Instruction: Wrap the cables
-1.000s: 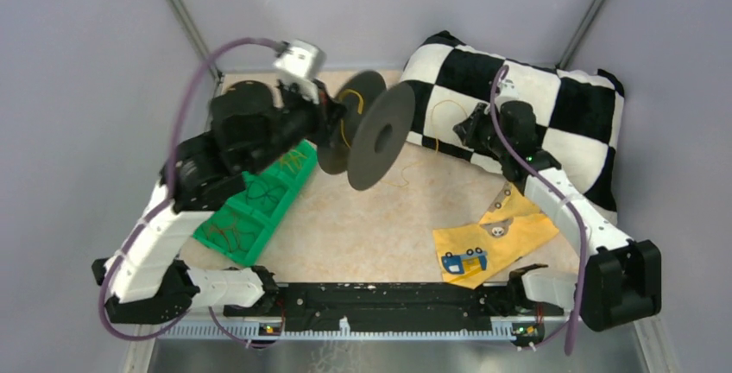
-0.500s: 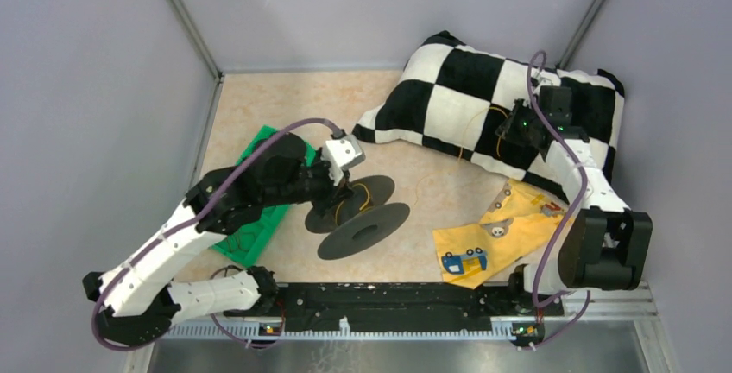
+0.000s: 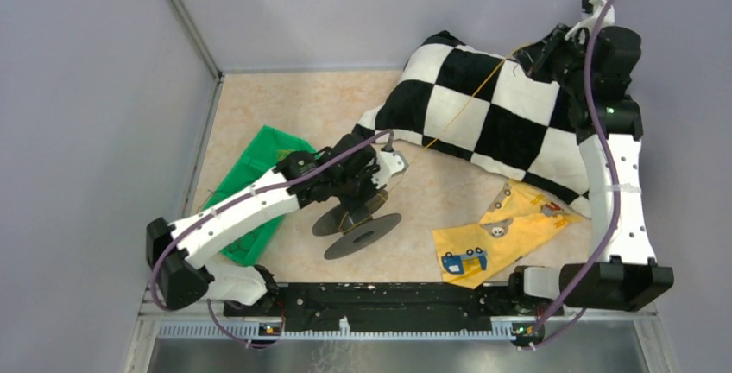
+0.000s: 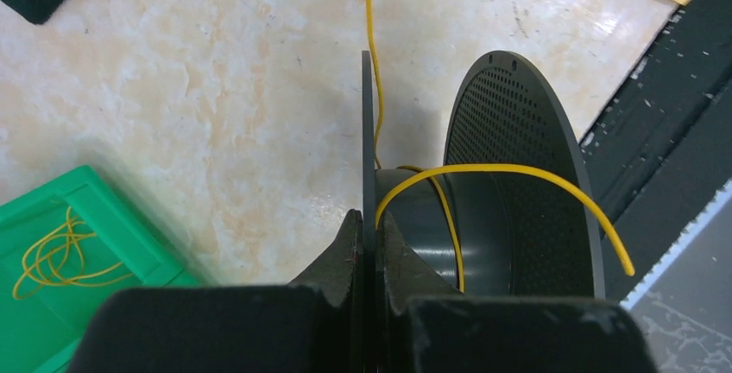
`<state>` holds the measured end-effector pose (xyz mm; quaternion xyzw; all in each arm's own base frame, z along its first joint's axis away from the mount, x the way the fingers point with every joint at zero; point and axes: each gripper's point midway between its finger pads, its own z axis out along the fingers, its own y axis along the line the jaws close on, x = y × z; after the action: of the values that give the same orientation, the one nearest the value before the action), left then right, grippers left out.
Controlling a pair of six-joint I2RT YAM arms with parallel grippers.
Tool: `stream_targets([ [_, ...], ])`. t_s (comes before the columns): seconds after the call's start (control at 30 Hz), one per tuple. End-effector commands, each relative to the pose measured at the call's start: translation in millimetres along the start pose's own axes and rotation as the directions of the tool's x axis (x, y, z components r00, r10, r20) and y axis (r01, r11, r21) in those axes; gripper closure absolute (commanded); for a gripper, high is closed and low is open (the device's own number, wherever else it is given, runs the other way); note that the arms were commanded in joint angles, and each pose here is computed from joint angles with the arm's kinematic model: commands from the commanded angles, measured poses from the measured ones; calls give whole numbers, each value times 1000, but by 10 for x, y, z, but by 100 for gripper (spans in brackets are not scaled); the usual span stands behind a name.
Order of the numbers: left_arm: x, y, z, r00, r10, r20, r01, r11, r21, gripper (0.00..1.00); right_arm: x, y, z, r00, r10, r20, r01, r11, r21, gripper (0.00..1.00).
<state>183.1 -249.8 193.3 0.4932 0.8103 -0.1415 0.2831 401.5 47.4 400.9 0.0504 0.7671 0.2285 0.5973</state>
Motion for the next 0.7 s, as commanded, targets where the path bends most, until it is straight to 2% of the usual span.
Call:
stream_targets([
  [0.0,-340,185,125,999,-35,22,36,996,-86,100,-356,603,-481,995,-6,95,22,985,-169,100],
  [0.23,-710,431,242,991,-103,85,119,971,-208,100,-354,1149,-941,983,82,162,-16,926,-377,100],
  [0.47,-897,701,349,961,-250,121,277,891,-359,100,-382,1443,-1286,975,115,192,-10,880,-476,100],
  [0.67,-1072,803,418,932,-314,182,361,844,-396,100,-385,1469,-1393,971,118,205,-7,881,-473,100],
])
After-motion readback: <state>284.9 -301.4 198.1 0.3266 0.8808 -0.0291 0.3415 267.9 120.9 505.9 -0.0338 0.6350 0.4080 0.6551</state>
